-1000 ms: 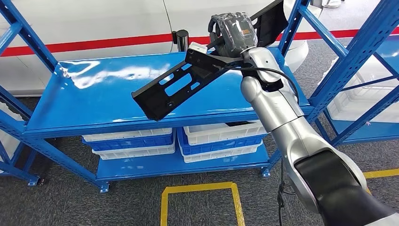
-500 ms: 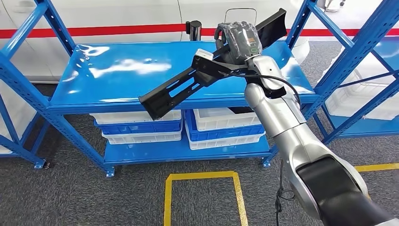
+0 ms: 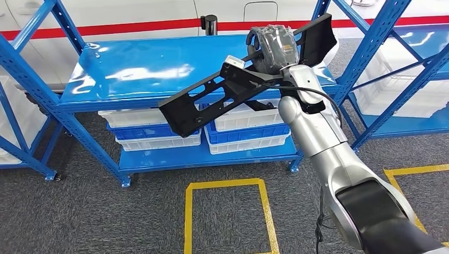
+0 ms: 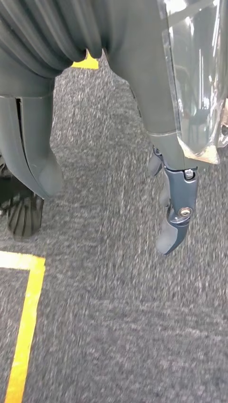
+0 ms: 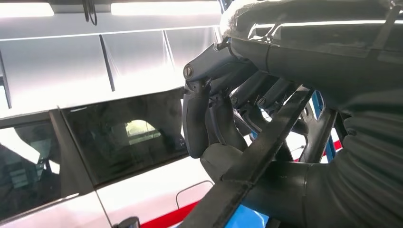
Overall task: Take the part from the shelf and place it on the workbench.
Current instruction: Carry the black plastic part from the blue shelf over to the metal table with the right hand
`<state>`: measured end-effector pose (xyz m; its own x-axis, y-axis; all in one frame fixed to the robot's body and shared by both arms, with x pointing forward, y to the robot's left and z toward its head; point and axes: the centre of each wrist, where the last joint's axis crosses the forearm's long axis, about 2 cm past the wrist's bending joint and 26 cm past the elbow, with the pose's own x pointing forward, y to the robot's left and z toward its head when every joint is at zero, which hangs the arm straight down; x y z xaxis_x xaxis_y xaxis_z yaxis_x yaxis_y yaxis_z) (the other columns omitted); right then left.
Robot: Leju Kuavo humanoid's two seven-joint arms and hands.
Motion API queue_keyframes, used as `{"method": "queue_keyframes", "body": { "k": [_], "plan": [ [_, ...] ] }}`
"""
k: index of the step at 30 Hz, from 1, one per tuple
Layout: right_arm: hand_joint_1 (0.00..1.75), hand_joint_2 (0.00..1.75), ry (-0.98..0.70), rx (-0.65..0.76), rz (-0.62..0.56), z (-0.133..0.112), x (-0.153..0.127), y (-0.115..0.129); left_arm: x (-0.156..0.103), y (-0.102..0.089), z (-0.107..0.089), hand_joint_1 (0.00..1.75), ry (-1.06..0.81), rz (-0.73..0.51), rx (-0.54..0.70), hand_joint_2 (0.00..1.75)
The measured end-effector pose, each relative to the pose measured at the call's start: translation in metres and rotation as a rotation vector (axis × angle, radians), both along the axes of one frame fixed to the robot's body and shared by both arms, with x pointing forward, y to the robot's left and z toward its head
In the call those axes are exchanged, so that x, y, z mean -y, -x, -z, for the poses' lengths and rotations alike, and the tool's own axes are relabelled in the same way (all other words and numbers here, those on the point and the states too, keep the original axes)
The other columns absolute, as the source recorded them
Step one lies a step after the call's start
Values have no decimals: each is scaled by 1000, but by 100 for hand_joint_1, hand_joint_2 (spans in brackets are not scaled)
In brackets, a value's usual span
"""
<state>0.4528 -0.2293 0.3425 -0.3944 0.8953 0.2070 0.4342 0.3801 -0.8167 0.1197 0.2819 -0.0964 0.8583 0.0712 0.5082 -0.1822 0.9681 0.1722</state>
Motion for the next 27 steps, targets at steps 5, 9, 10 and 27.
{"method": "queue_keyframes", "body": {
  "k": [5,9,10,27],
  "plan": [
    [175,175,-1,0,0,1,0,1,0,-1,0,0,0,0,2,175],
    [175,175,-3,3,3,1,2,1,-1,-1,0,0,1,1,1,175],
    [175,175,-2,-2,7,4,4,1,0,0,0,0,2,2,-1,175],
    [175,175,48,-39,59,21,18,17,6,-1,0,0,11,30,-29,175]
  ]
}}
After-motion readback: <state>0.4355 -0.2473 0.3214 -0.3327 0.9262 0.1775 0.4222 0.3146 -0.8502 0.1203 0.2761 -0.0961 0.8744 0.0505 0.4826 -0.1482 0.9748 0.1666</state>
